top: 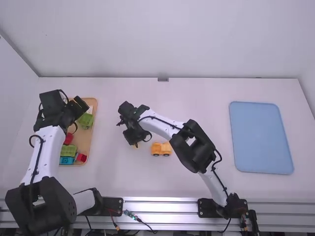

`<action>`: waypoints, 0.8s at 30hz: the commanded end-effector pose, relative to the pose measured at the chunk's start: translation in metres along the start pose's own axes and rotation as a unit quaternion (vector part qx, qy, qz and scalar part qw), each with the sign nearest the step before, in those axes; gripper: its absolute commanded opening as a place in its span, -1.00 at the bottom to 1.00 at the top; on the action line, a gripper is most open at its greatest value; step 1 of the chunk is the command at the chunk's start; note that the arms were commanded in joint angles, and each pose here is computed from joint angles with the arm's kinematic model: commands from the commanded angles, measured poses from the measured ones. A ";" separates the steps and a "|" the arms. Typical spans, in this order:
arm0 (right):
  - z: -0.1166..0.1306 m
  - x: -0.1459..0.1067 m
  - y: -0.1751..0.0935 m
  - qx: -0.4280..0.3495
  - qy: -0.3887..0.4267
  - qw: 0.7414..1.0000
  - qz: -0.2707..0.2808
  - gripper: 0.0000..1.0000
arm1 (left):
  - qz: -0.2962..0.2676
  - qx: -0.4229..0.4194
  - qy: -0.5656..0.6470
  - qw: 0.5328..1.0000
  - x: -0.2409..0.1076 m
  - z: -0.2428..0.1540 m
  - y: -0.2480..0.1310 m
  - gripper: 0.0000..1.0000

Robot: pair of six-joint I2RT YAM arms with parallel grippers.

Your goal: Assemble lego blocks to make yellow taxi

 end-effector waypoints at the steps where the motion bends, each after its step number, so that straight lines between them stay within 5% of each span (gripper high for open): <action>1: -0.005 0.010 -0.004 0.011 0.198 0.980 -0.013 -1.00 | -0.003 0.006 -0.003 1.000 -0.004 0.006 0.001 0.98; 6: -0.018 0.005 -0.007 0.001 0.393 0.920 0.001 -1.00 | -0.005 0.005 -0.007 1.000 -0.007 0.009 0.004 0.98; 15: -0.028 -0.013 -0.008 -0.054 0.673 0.737 0.010 -1.00 | -0.004 0.004 -0.019 1.000 -0.007 0.008 0.004 0.98; 24: -0.009 -0.011 -0.002 -0.046 0.722 0.691 0.001 -1.00 | -0.002 0.002 -0.029 1.000 -0.008 0.007 0.004 0.98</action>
Point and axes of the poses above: each hand's point on the last joint's axis, 136 mm out from that joint toward the fingers, its own y axis out along the fingers, its own z axis along the line the jaws close on, x = y × z, the point moved 5 cm from there along -y, back along the fingers, and after that the axes turned 6 degrees about -y, right-handed, at the moved point
